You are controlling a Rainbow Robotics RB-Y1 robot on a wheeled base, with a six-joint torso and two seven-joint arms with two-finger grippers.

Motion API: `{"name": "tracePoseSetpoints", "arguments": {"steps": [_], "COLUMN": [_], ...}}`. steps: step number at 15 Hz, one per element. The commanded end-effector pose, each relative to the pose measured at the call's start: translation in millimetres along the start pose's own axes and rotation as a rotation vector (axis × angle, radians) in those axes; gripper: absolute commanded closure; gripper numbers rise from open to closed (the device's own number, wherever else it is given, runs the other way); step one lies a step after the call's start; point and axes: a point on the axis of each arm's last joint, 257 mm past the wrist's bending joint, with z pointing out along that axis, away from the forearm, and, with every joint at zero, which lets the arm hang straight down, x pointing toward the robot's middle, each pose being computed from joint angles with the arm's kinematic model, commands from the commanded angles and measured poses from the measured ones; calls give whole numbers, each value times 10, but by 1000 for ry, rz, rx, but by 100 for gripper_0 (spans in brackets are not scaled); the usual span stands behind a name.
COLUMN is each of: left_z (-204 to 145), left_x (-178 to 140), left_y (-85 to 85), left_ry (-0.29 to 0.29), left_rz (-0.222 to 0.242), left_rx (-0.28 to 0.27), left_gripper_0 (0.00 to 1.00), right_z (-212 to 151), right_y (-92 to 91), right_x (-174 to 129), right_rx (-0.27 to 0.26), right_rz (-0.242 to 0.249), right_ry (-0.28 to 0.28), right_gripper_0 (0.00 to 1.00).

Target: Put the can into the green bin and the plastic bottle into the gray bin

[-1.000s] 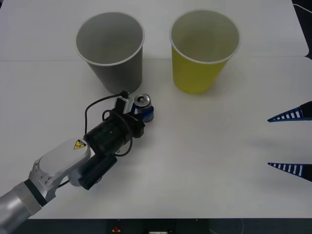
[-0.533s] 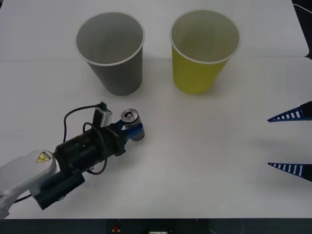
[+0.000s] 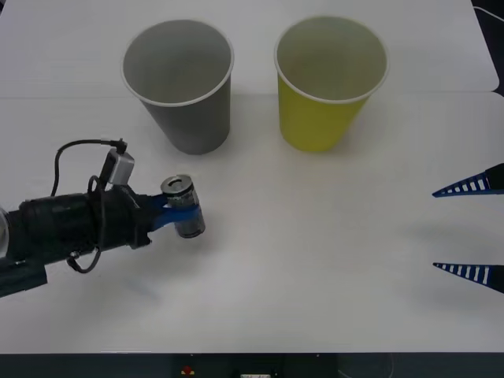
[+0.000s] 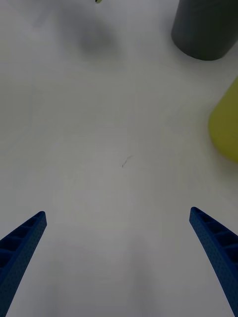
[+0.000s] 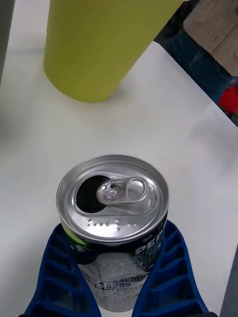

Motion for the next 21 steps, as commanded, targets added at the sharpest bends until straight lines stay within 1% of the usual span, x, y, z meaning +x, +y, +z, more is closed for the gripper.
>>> {"name": "tracePoseSetpoints", "arguments": {"steps": [1, 2, 4, 5, 7, 8, 9, 11, 12, 13, 14, 15, 18, 21], "left_z": [-138, -162, -185, -192, -175, -162, -162, -270, -297, -288, -276, -260, -112, 239], "left_x": [-323, -440, -650, -754, -909, -986, -1038, -1265, -1346, -1449, -1562, -1649, -1956, -2238], "left_y": [-45, -98, -249, -311, -376, -382, -385, -347, -364, -401, -395, -391, -415, -425], "left_ry": [47, 52, 45, 34, 9, 1, 17, 64, 86, 92, 89, 90, 91, 80], "left_rz": [92, 117, 133, 125, 136, 148, 171, 248, 258, 280, 311, 324, 339, 326], "left_rx": [-18, -29, -35, -46, -72, -81, -81, -106, -111, -114, -126, -128, -107, -73], "left_gripper_0": [100, 100, 100, 100, 100, 100, 100, 100, 100, 100, 100, 100, 100, 100], "right_z": [0, 0, 0, 0, 0, 0, 0, 0, 0, 0, 0, 0, 0, 0], "right_y": [0, 0, 0, 0, 0, 0, 0, 0, 0, 0, 0, 0, 0, 0], "right_x": [0, 0, 0, 0, 0, 0, 0, 0, 0, 0, 0, 0, 0, 0], "right_rx": [0, 0, 0, 0, 0, 0, 0, 0, 0, 0, 0, 0, 0, 0], "right_rz": [0, 0, 0, 0, 0, 0, 0, 0, 0, 0, 0, 0, 0, 0], "right_ry": [0, 0, 0, 0, 0, 0, 0, 0, 0, 0, 0, 0, 0, 0], "right_gripper_0": [0, 0, 0, 0, 0, 0, 0, 0, 0, 0, 0, 0, 0, 0]}}
